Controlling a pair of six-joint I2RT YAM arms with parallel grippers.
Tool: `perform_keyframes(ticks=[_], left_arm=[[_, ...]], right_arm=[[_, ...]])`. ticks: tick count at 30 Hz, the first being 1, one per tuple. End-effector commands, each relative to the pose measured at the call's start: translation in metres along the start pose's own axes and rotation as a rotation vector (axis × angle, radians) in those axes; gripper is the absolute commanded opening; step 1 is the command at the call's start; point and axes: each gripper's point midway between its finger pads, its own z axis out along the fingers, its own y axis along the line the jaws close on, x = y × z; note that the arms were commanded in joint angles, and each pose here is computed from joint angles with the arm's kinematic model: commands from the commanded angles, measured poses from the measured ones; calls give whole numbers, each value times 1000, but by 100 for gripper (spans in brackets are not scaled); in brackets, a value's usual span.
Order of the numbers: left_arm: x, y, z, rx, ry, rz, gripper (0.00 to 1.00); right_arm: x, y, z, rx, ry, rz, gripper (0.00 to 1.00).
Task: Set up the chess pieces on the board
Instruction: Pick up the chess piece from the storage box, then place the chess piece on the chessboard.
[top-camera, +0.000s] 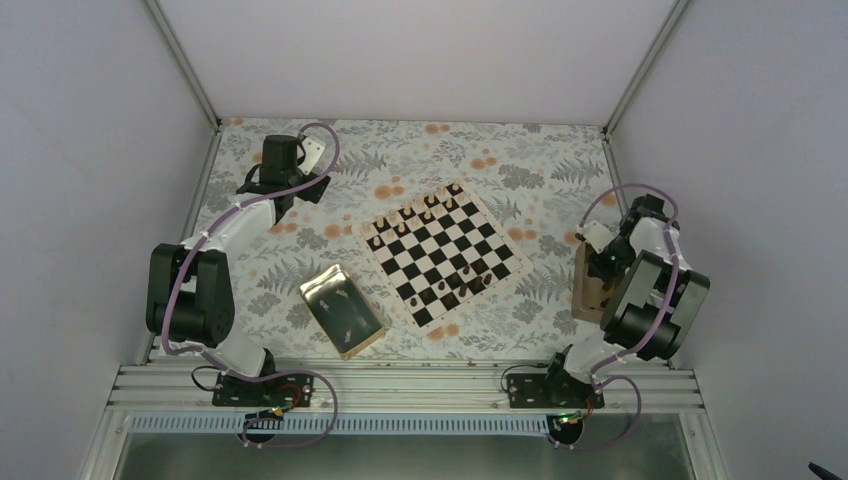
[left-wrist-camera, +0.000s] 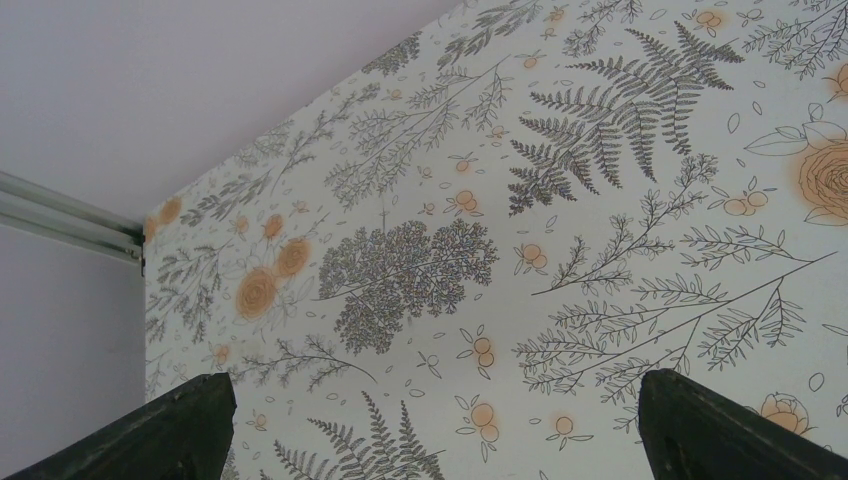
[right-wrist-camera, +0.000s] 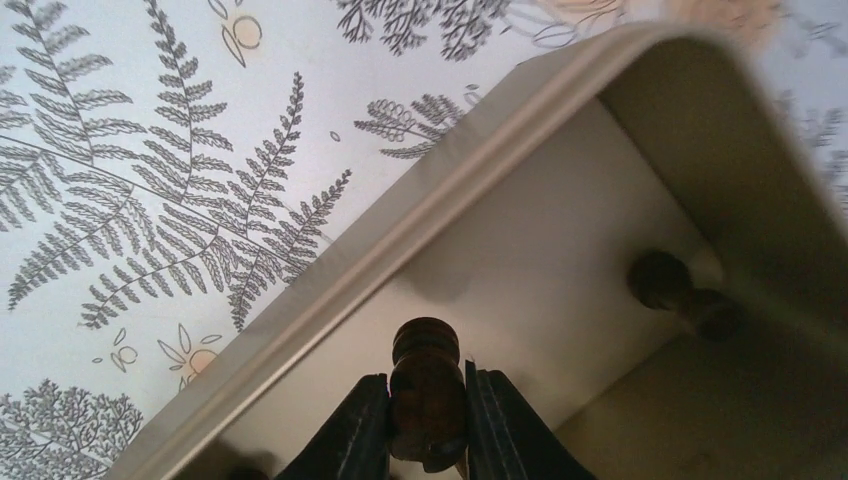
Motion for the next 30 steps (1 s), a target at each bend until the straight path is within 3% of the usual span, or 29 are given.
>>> perform_keyframes(ticks=[1, 12, 30], left_arm=[[-12, 7, -3, -24, -33, 6, 100], [-17, 7, -6, -20, -44, 3, 100], [-20, 10, -8, -31, -55, 0, 100]], right_arm=[[-9, -10, -30, 71, -24, -17, 19], [-31, -5, -81, 120, -70, -70, 18], [-130, 141, -49, -141, -138, -370, 17]])
